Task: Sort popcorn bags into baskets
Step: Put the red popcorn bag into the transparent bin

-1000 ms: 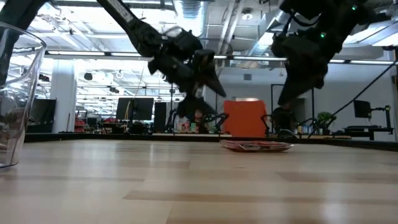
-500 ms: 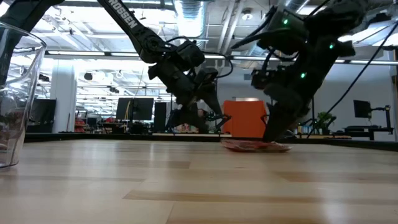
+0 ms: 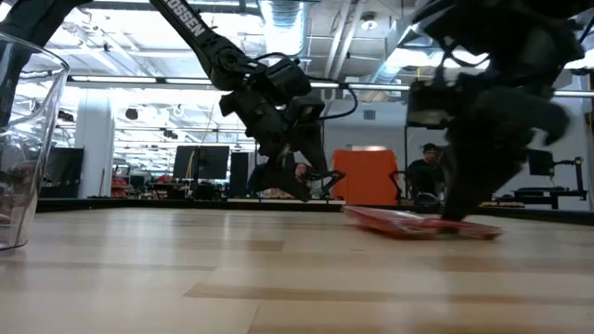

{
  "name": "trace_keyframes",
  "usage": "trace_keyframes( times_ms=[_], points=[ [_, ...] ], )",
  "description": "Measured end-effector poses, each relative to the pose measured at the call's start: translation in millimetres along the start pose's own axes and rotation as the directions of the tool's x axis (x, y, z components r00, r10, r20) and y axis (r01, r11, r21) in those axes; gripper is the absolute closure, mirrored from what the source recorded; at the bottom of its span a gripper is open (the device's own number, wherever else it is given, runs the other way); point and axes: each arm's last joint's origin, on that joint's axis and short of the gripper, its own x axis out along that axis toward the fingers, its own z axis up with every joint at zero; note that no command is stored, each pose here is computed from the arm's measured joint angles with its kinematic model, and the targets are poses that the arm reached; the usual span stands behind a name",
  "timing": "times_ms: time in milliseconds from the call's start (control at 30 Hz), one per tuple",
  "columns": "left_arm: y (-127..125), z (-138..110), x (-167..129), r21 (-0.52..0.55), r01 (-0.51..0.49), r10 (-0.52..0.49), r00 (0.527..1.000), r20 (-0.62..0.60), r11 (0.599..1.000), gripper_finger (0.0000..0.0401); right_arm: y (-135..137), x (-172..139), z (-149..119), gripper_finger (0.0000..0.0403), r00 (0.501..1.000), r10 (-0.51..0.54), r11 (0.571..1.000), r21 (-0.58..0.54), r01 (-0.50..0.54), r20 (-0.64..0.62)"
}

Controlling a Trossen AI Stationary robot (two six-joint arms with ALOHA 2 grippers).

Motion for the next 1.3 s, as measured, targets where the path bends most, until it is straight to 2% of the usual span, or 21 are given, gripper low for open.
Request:
trace_keyframes(
  times_ms=[133, 233, 400, 533, 700, 1033, 1300],
  points=[
    [-15.4, -6.9, 8.6, 0.057, 0.023, -0.023, 1.000, -0.004, 0.998, 0.0139, 2.4, -4.3, -4.6, 0.0389, 1.000, -0.011, 0.991, -0.134, 0.009, -0.014],
    [-21.6, -9.2, 16.9, 0.084, 0.017, -0.020, 0.999, 0.027, 0.996, 0.0139, -0.1, -3.6, -4.7, 0.0380, 0.999, -0.022, 0.984, -0.179, 0.017, -0.027],
    [-9.3, -15.8, 42.0, -0.017, 0.064, -0.064, 0.998, -0.014, 0.998, 0.0139, -2.3, -1.1, -4.1, 0.0388, 0.999, -0.030, 0.970, -0.243, 0.022, -0.031],
    [-1.1, -17.6, 56.7, -0.086, 0.121, -0.124, 0.992, -0.029, 0.989, 0.0139, -3.6, -0.9, -3.6, 0.0393, 0.999, -0.034, 0.969, -0.246, 0.025, -0.032],
    [-2.2, -14.8, 62.0, -0.127, 0.161, -0.160, 0.987, 0.016, 0.979, 0.0139, -3.1, -0.8, -4.0, 0.0379, 0.999, -0.039, 0.963, -0.267, 0.030, -0.027],
    [-11.6, -20.5, 69.4, -0.096, 0.158, -0.156, 0.987, 0.022, 0.983, 0.0139, -17.7, 2.2, 9.3, 0.0391, 0.999, -0.047, 0.936, -0.348, 0.050, 0.015],
    [-14.3, -22.7, 70.8, -0.091, 0.160, -0.160, 0.987, 0.015, 0.983, 0.0140, -35.9, 5.0, 23.7, 0.0382, 0.997, -0.053, 0.934, -0.351, 0.071, 0.061]
  ],
)
